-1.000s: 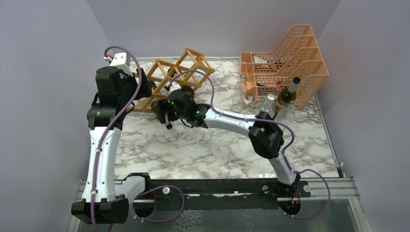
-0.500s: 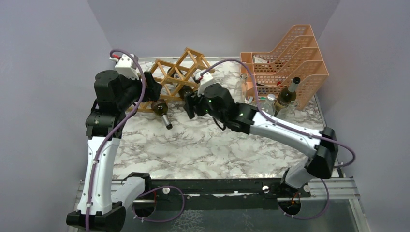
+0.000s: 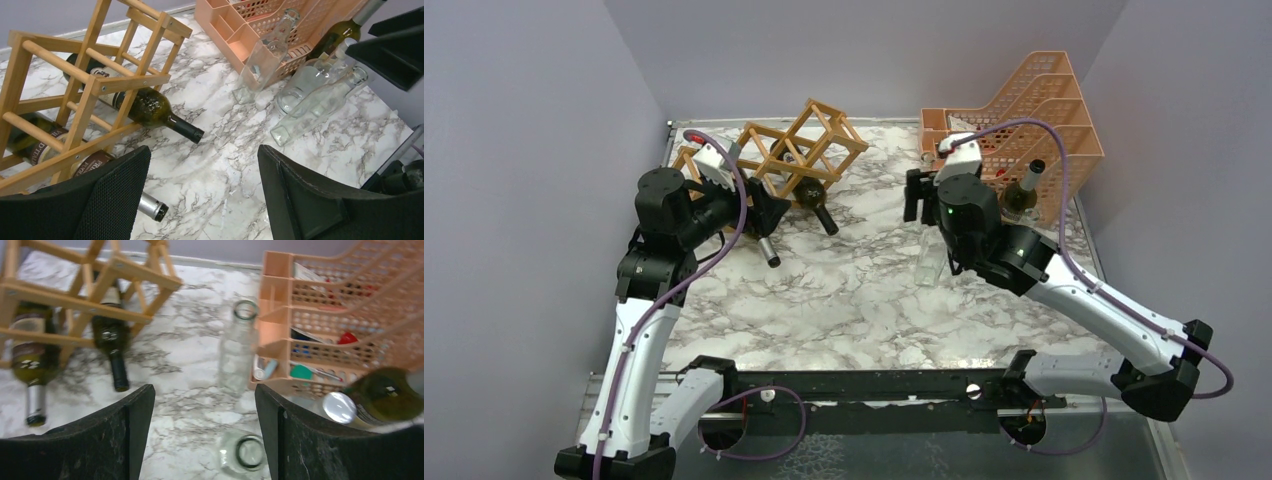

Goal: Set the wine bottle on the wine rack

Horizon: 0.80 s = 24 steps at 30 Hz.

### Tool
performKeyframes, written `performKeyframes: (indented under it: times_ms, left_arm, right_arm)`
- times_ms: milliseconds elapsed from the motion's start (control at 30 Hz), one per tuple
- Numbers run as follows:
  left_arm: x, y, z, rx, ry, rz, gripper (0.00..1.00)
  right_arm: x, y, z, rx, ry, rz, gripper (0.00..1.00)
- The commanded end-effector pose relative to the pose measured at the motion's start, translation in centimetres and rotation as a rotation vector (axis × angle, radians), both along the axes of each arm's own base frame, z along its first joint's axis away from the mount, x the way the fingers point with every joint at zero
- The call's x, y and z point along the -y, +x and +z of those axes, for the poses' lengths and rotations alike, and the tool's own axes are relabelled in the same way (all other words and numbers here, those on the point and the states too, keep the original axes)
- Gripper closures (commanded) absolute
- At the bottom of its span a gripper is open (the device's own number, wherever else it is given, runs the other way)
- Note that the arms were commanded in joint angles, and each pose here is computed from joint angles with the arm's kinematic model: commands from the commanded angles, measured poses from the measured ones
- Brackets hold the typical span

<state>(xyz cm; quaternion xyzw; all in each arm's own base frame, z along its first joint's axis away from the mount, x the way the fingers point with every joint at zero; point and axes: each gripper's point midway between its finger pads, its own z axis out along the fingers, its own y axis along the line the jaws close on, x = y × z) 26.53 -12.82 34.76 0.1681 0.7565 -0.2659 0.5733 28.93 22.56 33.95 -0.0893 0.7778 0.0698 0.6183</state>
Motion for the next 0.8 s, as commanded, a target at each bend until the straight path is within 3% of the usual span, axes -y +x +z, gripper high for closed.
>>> performKeyframes:
  times_ms: [0, 167, 400, 767]
  left_arm:
    - [1.3, -0.9, 2.1, 0.116, -0.028, -0.095, 0.16]
    - [2.1, -1.1, 2.2, 0.121, -0.048, -0.138, 0.16]
    - [2.8, -1.4, 2.4, 0.123, -0.085, -0.179, 0.15]
    - [4.3, -1.8, 1.3, 0.045, -0.156, -0.255, 0.16]
  right_arm:
    - [5.5, 0.7, -2.5, -0.035, 0.039, -0.224, 0.24]
    - [7.4, 0.6, -5.5, -0.122, 0.032, -0.278, 0.24]
    - [6.4, -0.3, -9.2, -0.219, 0.062, -0.204, 0.31]
    - [6.7, -0.7, -11.0, -0.239, 0.014, -0.19, 0.76]
